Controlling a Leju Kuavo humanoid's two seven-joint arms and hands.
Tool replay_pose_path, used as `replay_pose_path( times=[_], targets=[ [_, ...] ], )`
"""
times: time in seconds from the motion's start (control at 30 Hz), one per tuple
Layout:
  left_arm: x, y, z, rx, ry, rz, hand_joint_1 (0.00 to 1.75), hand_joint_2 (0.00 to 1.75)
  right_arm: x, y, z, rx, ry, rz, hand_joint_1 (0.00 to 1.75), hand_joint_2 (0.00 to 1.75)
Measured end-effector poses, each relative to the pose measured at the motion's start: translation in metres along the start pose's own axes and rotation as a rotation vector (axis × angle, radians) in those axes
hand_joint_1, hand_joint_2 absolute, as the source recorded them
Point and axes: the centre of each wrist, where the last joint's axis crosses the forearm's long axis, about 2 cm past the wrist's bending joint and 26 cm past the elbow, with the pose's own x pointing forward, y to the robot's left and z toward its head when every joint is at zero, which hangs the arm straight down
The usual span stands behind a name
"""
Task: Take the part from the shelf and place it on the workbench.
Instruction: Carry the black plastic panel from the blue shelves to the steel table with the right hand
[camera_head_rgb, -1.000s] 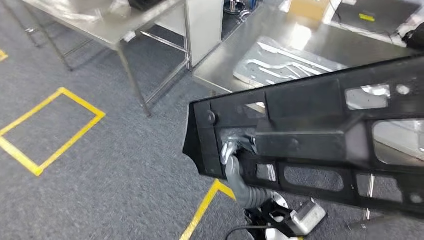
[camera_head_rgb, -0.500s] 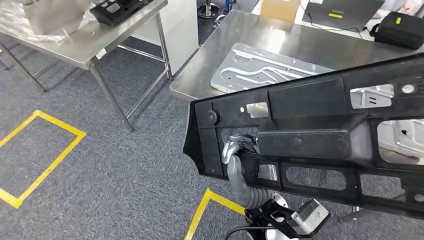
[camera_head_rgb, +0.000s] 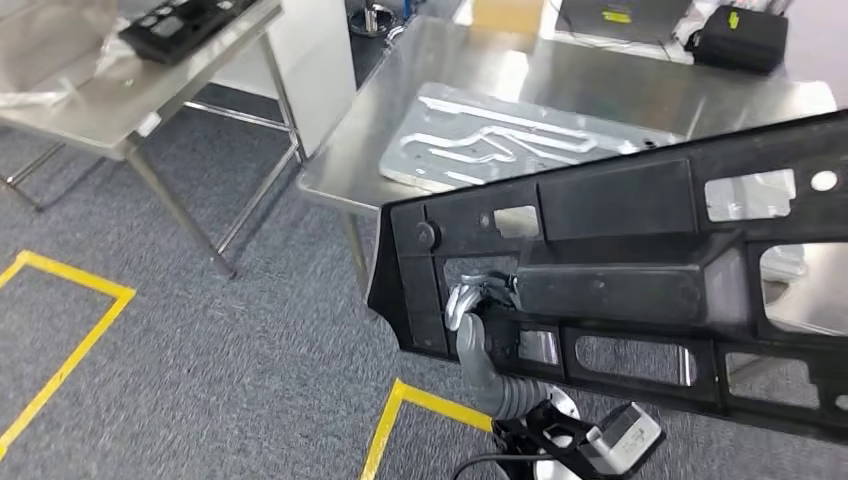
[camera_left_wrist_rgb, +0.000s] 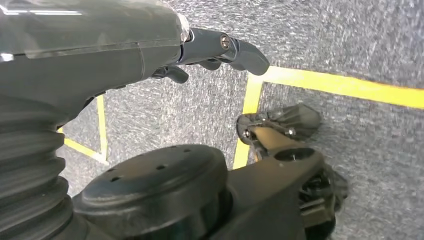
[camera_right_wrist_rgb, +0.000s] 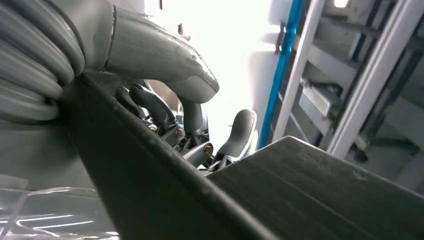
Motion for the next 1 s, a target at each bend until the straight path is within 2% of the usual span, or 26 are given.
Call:
replay_pose_path(
  times=[1.0],
  targets=[
    [-0.0004, 0.0046, -0.0005, 0.016, -0.010, 0.008, 0.00, 1.75, -0.0021, -0.0011, 0.0017, -0.007, -0.014, 0.006, 1.75, 1.75]
  ],
)
